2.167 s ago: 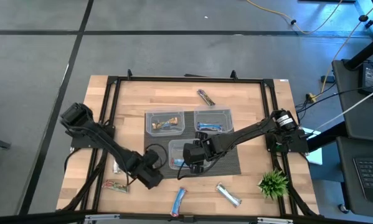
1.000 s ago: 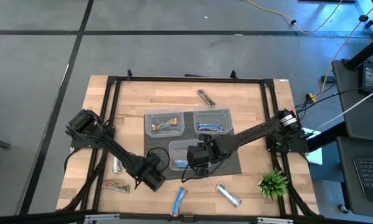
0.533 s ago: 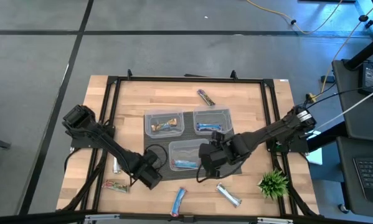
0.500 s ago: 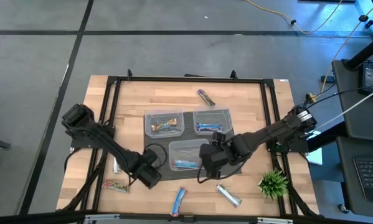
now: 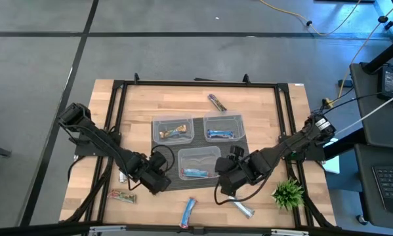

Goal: Pick and place Granola Bars by type
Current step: Put the red granola bar into the bottom transparent bin

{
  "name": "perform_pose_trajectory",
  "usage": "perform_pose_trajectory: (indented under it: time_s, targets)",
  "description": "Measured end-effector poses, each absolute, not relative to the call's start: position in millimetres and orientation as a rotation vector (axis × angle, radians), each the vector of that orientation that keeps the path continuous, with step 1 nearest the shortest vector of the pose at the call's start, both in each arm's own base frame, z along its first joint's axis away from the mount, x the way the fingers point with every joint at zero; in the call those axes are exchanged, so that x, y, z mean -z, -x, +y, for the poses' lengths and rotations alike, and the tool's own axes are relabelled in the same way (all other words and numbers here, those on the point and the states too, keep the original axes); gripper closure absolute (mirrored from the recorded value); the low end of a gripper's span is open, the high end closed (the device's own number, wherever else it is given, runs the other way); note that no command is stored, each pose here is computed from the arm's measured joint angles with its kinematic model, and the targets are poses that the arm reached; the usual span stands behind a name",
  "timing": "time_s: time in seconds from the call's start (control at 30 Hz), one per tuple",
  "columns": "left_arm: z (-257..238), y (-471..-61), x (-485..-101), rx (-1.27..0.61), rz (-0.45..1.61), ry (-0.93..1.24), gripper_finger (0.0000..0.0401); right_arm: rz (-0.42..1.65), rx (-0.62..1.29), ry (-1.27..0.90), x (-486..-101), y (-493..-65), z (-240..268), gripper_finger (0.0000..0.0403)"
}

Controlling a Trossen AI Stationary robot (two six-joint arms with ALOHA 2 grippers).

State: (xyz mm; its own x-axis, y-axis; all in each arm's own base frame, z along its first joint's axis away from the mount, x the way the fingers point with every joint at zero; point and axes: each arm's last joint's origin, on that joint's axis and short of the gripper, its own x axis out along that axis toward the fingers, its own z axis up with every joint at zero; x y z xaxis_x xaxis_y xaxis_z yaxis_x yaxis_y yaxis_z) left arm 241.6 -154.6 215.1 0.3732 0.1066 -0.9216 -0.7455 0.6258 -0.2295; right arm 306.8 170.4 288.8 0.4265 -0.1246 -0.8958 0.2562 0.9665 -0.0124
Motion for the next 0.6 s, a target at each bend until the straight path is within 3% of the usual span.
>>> perform_pose_trajectory:
  time_s: [0.3,0.6]
  targets:
    - [-155,-242,-215,-0.631,1.049,0.749,0.0299,1.104,0.239,-0.133,-289,-307,171,0.0232]
    - [-152,-237,-201,-0.657,1.067,0.776,0.0221,1.106,0.235,-0.131,-289,-307,171,0.0232]
